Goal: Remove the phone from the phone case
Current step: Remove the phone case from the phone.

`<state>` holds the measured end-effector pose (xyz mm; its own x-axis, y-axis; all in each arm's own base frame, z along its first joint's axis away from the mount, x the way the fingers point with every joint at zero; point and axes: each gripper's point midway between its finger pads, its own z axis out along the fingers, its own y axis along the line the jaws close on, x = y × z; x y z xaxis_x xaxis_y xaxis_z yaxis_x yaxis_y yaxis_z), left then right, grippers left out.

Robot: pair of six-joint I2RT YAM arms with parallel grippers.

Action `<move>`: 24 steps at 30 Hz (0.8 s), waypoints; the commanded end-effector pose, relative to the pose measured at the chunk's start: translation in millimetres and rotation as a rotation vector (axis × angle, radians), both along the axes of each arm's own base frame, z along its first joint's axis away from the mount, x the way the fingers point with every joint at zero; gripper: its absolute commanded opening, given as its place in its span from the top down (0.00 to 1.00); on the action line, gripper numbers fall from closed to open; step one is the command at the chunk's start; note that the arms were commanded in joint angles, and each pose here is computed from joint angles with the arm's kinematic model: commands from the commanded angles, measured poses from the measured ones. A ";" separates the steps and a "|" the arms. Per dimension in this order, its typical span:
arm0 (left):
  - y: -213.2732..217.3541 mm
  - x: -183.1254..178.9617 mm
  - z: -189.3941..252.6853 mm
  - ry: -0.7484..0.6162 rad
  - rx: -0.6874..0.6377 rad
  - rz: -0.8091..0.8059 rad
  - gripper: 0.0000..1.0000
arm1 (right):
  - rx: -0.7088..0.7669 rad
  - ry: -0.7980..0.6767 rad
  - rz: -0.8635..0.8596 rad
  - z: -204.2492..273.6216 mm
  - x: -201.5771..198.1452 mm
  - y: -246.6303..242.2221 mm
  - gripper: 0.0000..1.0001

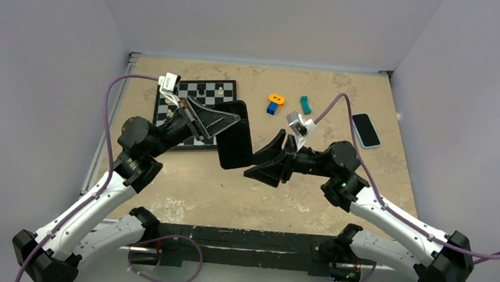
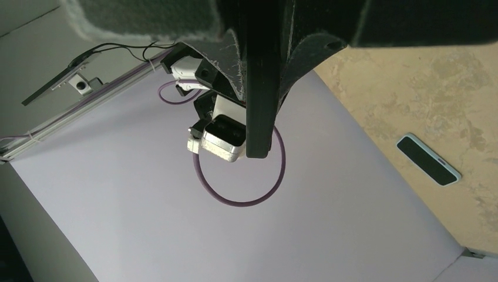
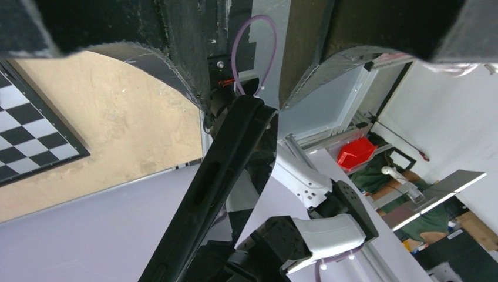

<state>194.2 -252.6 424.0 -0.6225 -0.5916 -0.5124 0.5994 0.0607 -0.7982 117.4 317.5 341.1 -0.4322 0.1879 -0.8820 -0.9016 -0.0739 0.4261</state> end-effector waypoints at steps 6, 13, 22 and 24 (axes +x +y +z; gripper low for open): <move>4.8 -26.0 42.7 -0.078 -0.144 -0.109 1.00 | 0.084 -0.063 -0.002 29.9 5.1 0.6 0.64; 6.5 -33.8 42.7 -0.079 -0.147 -0.131 1.00 | 0.085 -0.024 -0.019 25.9 16.2 6.4 0.67; 7.5 -34.9 45.0 -0.052 -0.200 -0.157 1.00 | -0.085 0.341 -0.237 -37.9 79.0 6.4 0.60; 9.7 -27.8 37.8 -0.047 -0.162 -0.096 1.00 | -0.120 0.337 -0.214 -48.4 74.3 6.3 0.58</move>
<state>193.3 -248.4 441.0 -0.6429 -0.6214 -0.4479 0.6024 -0.0490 -0.7967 157.4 325.4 323.5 -0.5810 0.1952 -0.7902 -0.8039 0.0141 0.5946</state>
